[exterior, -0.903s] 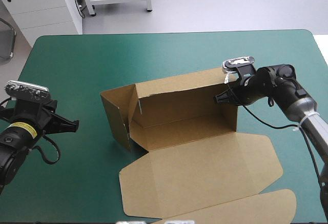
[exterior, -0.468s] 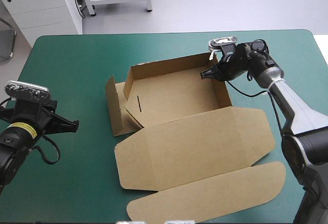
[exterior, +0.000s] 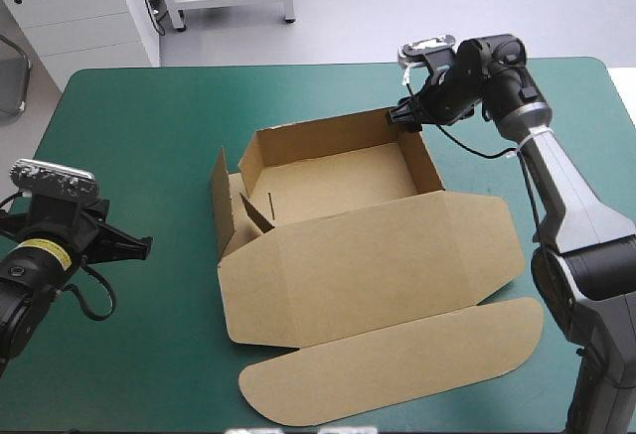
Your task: Fold the box
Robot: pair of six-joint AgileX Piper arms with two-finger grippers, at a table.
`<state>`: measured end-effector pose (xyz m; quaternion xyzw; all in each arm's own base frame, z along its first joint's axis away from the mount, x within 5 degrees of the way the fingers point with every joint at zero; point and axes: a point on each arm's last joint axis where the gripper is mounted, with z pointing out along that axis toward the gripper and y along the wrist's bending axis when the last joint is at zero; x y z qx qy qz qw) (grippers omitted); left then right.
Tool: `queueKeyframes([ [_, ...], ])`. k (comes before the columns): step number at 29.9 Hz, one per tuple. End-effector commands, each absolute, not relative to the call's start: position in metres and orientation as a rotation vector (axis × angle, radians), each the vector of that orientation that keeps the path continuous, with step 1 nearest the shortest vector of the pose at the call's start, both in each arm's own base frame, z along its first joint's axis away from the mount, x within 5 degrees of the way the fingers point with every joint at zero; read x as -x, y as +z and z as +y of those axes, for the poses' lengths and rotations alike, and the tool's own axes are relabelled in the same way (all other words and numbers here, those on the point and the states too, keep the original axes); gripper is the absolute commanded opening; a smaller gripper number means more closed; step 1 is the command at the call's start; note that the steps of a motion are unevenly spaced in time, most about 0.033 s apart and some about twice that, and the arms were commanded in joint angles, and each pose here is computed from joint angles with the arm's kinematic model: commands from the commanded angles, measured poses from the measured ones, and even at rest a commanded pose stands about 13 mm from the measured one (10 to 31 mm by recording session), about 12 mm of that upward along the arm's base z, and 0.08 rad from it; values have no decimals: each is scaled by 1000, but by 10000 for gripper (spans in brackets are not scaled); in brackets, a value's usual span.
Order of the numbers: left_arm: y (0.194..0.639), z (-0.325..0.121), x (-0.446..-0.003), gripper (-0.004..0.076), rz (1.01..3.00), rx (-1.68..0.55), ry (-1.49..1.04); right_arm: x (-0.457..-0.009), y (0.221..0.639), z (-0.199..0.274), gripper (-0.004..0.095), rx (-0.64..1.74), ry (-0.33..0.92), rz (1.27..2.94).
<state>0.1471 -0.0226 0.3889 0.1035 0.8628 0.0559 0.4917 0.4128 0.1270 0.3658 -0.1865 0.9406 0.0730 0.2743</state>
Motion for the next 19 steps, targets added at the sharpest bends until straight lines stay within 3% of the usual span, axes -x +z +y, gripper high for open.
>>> queueKeyframes([
  [1, 404, -23, -146, 8, 1986, -246, 120, -388, 428, 118, 703, 492, 185, 2383],
  [8, 405, -23, -147, 8, 1977, -247, 117, -383, 436, 118, 703, 490, 209, 2359],
  [19, 405, -23, -147, 8, 1980, -246, 118, -418, 378, 129, 702, 474, 225, 2514],
])
